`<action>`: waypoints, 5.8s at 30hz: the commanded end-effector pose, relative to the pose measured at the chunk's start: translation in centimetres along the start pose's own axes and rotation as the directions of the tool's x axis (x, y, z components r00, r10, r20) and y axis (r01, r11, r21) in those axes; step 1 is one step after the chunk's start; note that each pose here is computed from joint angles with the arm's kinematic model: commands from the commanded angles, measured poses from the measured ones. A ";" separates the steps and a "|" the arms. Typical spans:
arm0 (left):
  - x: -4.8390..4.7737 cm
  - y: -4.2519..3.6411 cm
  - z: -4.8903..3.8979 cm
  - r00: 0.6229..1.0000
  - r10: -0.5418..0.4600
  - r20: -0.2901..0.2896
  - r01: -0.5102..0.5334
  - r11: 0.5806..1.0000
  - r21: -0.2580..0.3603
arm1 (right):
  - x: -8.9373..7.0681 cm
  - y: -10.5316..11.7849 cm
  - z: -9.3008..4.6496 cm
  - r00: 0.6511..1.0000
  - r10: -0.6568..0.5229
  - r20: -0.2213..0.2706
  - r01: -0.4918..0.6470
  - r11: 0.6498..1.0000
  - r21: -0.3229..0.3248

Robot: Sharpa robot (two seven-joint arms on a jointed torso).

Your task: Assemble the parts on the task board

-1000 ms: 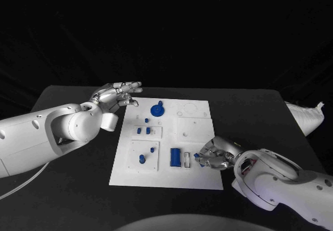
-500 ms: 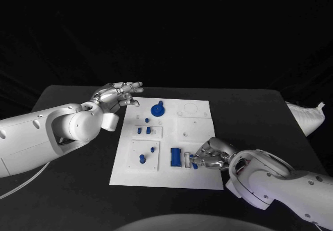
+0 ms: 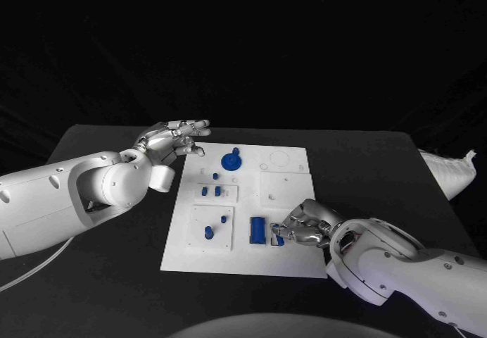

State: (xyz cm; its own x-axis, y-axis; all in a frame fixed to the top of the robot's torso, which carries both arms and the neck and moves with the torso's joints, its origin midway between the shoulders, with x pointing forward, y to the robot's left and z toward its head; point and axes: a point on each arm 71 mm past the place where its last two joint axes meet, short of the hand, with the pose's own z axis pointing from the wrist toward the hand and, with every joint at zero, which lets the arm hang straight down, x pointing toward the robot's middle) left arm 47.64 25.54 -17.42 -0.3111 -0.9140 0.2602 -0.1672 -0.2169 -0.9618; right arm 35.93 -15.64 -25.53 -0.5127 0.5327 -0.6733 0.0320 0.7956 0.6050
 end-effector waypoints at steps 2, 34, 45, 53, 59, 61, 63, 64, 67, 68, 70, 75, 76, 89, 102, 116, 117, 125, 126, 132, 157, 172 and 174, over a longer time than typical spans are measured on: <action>0.35 -0.04 0.01 1.000 -0.002 -0.026 0.002 1.000 0.005 | 0.1 -0.1 0.2 0.999 -0.040 -0.013 0.040 0.999 0.007; 0.41 -0.02 -0.02 1.000 -0.004 -0.031 0.004 1.000 0.000 | 0.4 0.3 0.6 0.994 -0.101 -0.036 0.101 0.995 -0.007; 0.43 -0.02 -0.04 0.999 -0.004 -0.033 0.004 1.000 0.000 | 0.4 0.3 0.6 0.994 -0.100 -0.032 0.100 0.995 -0.009; 0.46 -0.01 -0.05 0.999 -0.004 -0.034 0.004 1.000 -0.001 | 0.3 0.3 0.7 0.995 -0.097 -0.025 0.097 0.995 -0.008; 0.49 -0.01 -0.05 0.999 -0.003 -0.036 0.003 1.000 -0.002 | 0.3 0.3 0.8 0.995 -0.099 -0.024 0.099 0.995 -0.007; 0.49 -0.01 -0.05 0.999 -0.002 -0.036 0.002 1.000 -0.002 | 0.3 0.2 0.8 0.995 -0.100 -0.024 0.099 0.995 -0.007; 0.50 -0.01 -0.05 0.999 -0.002 -0.036 0.002 1.000 -0.002 | 0.3 0.2 0.8 0.995 -0.100 -0.024 0.100 0.995 -0.007; 0.50 -0.01 -0.05 0.999 -0.002 -0.037 0.002 1.000 -0.002 | 0.3 0.2 0.8 0.995 -0.100 -0.024 0.100 0.995 -0.007; 0.49 -0.01 -0.05 0.999 -0.002 -0.037 0.002 1.000 -0.002 | 0.3 0.3 0.8 0.995 -0.101 -0.025 0.101 0.995 -0.007; 0.49 0.00 -0.05 0.999 -0.002 -0.037 0.002 1.000 -0.002 | 0.3 0.3 0.8 0.995 -0.101 -0.025 0.101 0.995 -0.008; 0.48 0.00 -0.04 0.999 -0.002 -0.037 0.002 1.000 -0.003 | 0.2 0.2 0.8 0.994 -0.102 -0.025 0.102 0.995 -0.008; 0.48 0.00 -0.04 0.999 -0.002 -0.038 0.002 1.000 -0.003 | 0.1 0.1 0.7 0.995 -0.102 -0.021 0.102 0.995 -0.014; 0.46 0.00 -0.04 0.999 -0.002 -0.037 0.001 1.000 -0.003 | 0.0 0.1 0.6 0.995 -0.102 -0.020 0.101 0.995 -0.018; 0.16 -0.01 0.05 1.000 0.000 -0.031 0.000 1.000 0.000 | -2.0 -1.3 0.3 0.998 0.029 0.047 -0.024 0.995 -0.097; -1.42 1.63 1.47 1.000 -0.001 0.021 0.001 1.000 0.005 | -11.0 -3.3 4.1 0.815 0.578 0.044 -0.534 0.777 -0.332; -2.90 4.37 5.01 0.990 -0.044 0.132 0.039 0.998 0.045 | -14.2 -4.1 9.8 0.652 0.756 0.057 -0.665 0.606 -0.437; -2.97 4.57 5.28 0.989 -0.046 0.144 0.040 0.998 0.048 | -14.3 -4.1 10.0 0.648 0.760 0.058 -0.665 0.601 -0.443; -2.62 5.45 5.94 0.989 -0.020 0.147 0.019 1.000 0.011 | -14.3 -4.5 10.8 0.667 0.736 0.119 -0.643 0.648 -0.408; -2.50 5.49 5.89 0.989 -0.016 0.150 0.015 1.000 0.011 | -14.2 -4.4 10.7 0.663 0.738 0.122 -0.644 0.646 -0.410; -1.56 5.82 5.43 0.985 0.015 0.174 -0.018 1.000 0.016 | -13.4 -3.7 10.1 0.639 0.755 0.146 -0.651 0.632 -0.422; 4.91 6.42 1.22 0.922 0.210 0.326 -0.251 0.964 0.088 | -9.3 -0.7 6.4 0.535 0.801 0.269 -0.679 0.597 -0.427; 4.91 6.42 1.22 0.922 0.210 0.326 -0.251 0.964 0.088 | -9.3 -0.7 6.4 0.535 0.801 0.269 -0.679 0.597 -0.427; 4.91 6.42 1.22 0.922 0.210 0.326 -0.251 0.964 0.088 | -9.3 -0.7 6.4 0.535 0.801 0.269 -0.679 0.597 -0.427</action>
State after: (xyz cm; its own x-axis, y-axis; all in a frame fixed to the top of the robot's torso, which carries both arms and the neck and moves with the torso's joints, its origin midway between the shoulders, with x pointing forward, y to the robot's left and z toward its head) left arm 46.20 19.33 -22.69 -0.0159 -0.9997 0.0205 -0.0316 -0.0200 -0.9993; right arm 46.20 -19.29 -22.56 -0.0169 0.9998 0.0113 0.0185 -0.0110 0.9998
